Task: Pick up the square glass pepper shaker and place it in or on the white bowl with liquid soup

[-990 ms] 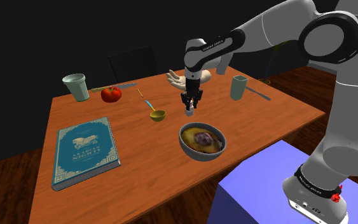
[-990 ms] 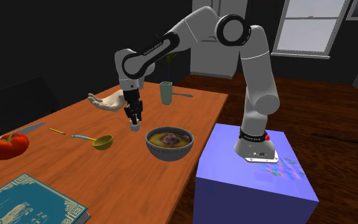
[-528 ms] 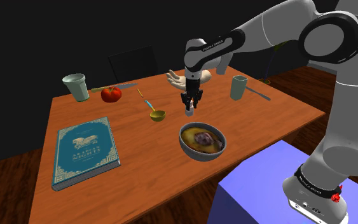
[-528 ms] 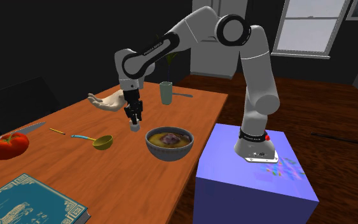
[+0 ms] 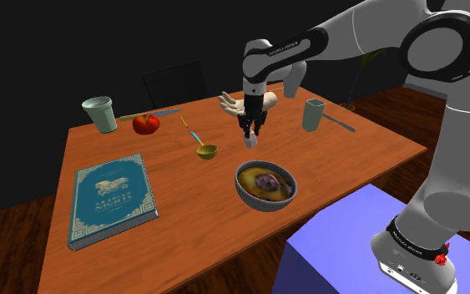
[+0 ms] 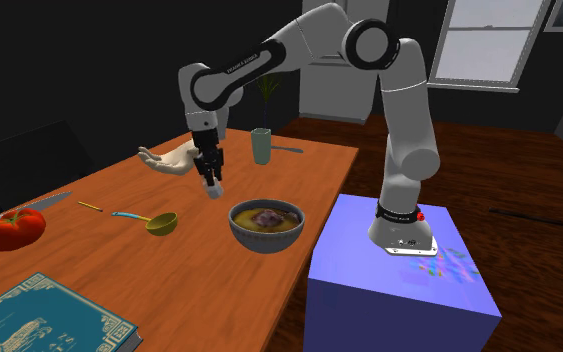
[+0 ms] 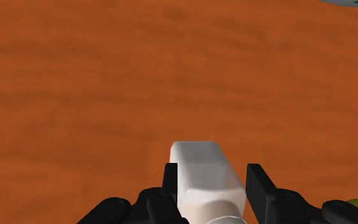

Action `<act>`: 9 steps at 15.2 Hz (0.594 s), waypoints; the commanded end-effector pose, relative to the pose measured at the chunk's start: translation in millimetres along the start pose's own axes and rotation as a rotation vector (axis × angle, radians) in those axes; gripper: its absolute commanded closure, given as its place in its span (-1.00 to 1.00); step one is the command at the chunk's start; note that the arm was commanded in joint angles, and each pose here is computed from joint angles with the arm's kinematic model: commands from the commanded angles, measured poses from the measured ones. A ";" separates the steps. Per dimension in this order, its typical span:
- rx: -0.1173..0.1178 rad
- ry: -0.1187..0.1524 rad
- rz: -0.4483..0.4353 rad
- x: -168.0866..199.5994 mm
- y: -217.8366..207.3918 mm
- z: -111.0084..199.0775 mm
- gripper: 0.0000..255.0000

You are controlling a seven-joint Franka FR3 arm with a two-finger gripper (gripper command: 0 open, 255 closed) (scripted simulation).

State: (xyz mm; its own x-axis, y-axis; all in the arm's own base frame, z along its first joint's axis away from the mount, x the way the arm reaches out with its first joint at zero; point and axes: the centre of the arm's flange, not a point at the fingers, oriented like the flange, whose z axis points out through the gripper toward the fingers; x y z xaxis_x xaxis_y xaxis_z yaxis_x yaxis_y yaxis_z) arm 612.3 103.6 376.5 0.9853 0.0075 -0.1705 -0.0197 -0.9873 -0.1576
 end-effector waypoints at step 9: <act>0.000 0.000 0.000 -8.9 -9.2 -52.1 1.00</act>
State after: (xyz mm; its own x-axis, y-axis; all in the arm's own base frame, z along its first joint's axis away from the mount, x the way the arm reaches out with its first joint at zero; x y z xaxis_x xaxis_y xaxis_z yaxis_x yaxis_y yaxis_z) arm 612.6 104.0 424.1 0.9853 0.0074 -0.1705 -0.0198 -0.9873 -0.1575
